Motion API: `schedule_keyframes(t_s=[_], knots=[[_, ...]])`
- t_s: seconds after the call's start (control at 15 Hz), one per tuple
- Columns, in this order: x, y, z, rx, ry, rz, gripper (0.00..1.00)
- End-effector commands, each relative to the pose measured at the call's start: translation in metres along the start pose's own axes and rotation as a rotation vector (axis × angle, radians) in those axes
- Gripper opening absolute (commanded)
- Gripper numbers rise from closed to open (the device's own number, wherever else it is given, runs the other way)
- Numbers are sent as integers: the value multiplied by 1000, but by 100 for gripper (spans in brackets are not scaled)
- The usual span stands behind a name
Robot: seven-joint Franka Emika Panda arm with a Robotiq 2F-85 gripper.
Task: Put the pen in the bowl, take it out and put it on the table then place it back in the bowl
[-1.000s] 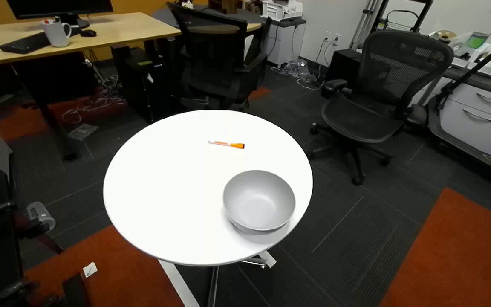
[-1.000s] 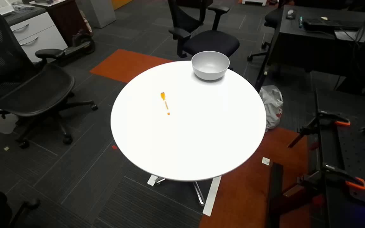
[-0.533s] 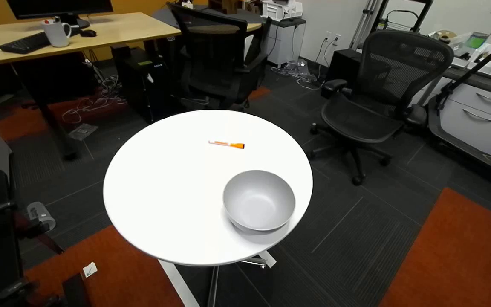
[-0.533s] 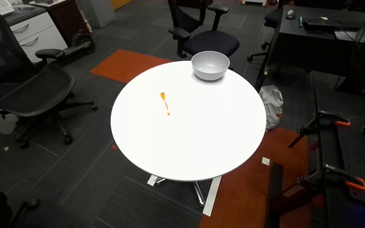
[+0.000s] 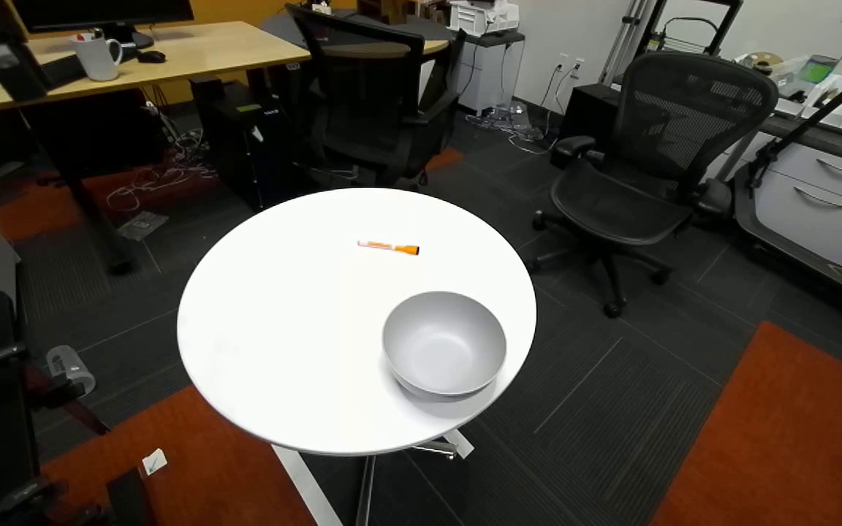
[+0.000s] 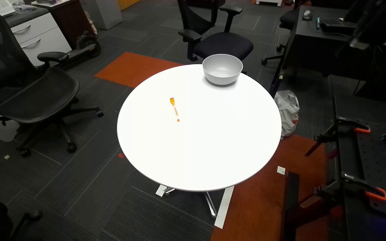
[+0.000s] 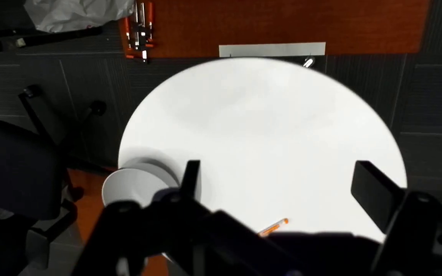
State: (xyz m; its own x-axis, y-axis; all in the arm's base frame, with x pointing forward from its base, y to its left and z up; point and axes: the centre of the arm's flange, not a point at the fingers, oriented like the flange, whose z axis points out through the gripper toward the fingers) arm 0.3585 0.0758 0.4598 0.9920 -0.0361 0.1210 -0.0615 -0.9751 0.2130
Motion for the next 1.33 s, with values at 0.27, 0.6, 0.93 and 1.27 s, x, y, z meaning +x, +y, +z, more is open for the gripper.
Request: schedule_keyframes(t_s=[0.27,0.6,0.93,1.27], knots=[[148,15,37,34,66,148,100],[213,3,81,75,120,235,100],[256,-2,125,202,133,345,100],[254,-6,150,239,85,381,100]])
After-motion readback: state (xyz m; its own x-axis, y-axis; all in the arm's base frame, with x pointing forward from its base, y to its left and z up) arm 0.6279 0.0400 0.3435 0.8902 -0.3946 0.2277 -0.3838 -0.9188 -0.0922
